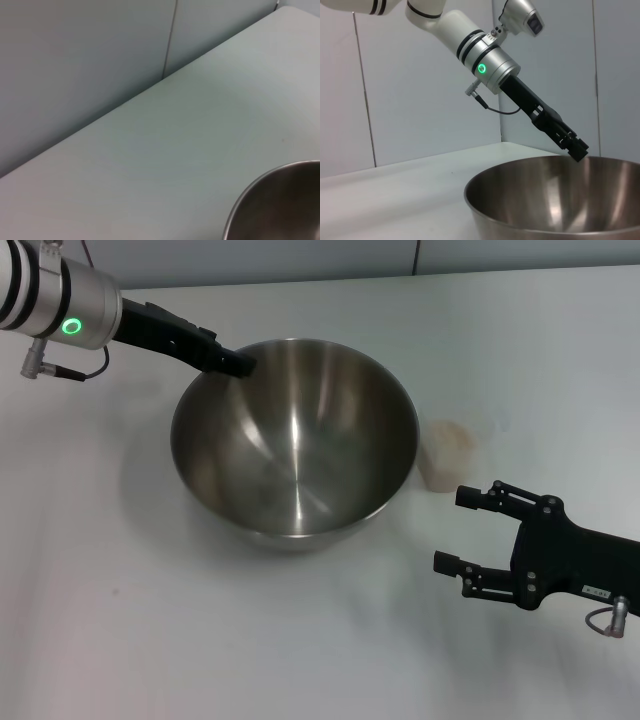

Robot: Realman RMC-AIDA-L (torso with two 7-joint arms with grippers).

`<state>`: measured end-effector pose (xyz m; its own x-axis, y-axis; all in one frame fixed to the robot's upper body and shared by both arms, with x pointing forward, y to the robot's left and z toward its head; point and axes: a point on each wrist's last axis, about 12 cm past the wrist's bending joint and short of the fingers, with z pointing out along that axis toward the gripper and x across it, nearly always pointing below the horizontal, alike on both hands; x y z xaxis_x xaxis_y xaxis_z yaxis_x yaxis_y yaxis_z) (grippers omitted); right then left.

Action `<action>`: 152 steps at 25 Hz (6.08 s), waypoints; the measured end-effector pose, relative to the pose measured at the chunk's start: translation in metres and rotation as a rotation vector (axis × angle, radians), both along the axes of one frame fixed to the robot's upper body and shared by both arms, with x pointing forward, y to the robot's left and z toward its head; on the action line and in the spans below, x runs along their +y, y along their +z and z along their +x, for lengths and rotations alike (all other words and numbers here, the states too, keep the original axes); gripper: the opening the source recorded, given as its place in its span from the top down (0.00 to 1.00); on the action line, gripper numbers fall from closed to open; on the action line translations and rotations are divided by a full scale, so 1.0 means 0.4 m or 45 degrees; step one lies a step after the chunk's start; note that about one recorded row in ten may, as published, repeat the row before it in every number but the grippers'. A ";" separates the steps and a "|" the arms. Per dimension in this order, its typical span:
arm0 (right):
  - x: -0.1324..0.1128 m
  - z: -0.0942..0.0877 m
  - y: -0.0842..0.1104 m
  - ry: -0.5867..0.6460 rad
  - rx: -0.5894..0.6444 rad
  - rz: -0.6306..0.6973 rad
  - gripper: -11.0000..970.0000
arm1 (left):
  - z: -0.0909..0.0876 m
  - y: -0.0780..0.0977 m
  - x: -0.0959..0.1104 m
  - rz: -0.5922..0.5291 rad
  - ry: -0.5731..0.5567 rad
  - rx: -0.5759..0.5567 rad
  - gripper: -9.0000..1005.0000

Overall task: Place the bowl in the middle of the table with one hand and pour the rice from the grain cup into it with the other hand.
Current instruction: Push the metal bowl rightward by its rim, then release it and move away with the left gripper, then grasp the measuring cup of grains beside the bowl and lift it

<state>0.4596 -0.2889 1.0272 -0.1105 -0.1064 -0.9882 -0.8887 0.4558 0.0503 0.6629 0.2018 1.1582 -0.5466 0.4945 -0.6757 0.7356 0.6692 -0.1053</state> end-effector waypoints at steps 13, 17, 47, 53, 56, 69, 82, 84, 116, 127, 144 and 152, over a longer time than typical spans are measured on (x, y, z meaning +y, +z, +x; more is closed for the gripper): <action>0.001 0.000 0.000 0.000 0.001 0.000 0.15 | -0.001 -0.001 0.004 -0.006 0.007 0.003 0.17; 0.001 0.000 0.000 0.000 0.001 0.000 0.15 | -0.001 0.000 0.003 -0.009 0.006 0.002 0.17; 0.001 0.018 0.002 -0.024 -0.011 -0.018 0.15 | -0.466 -0.225 0.355 -1.013 0.223 -0.545 0.17; 0.000 0.019 -0.001 -0.033 -0.007 -0.026 0.15 | -0.518 -0.232 0.346 -1.054 0.167 -0.657 0.17; -0.001 0.020 0.000 -0.037 -0.008 -0.025 0.15 | -0.557 -0.251 0.327 -1.013 0.103 -0.734 0.17; -0.008 0.009 -0.004 -0.078 -0.003 -0.004 0.15 | -0.669 -0.351 0.279 -0.666 -0.009 -0.886 0.17; -0.009 -0.011 -0.015 -0.110 0.021 0.025 0.15 | -0.663 -0.368 0.280 -0.601 -0.045 -0.818 0.17; -0.009 -0.014 -0.017 -0.117 0.026 0.032 0.15 | -0.654 -0.364 0.281 -0.603 -0.055 -0.823 0.17; 0.023 -0.113 -0.116 -1.108 -0.140 0.080 0.16 | -0.600 -0.337 0.295 -0.634 -0.067 -0.806 0.17; 0.028 -0.087 -0.116 -1.090 -0.132 0.057 0.16 | -0.599 -0.337 0.294 -0.636 -0.063 -0.809 0.17; 0.051 0.016 -0.114 -1.017 -0.089 -0.036 0.16 | -0.599 -0.338 0.293 -0.641 -0.027 -0.825 0.17; 0.054 0.051 -0.107 -1.009 -0.090 -0.060 0.16 | -0.598 -0.335 0.299 -0.641 -0.005 -0.843 0.17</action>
<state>0.4801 -0.2671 0.9844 -0.1077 -0.0641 -0.9921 -0.2992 0.9537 -0.0291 0.4235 0.3212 1.0244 0.0429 0.0484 -0.9979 0.7527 0.6552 0.0641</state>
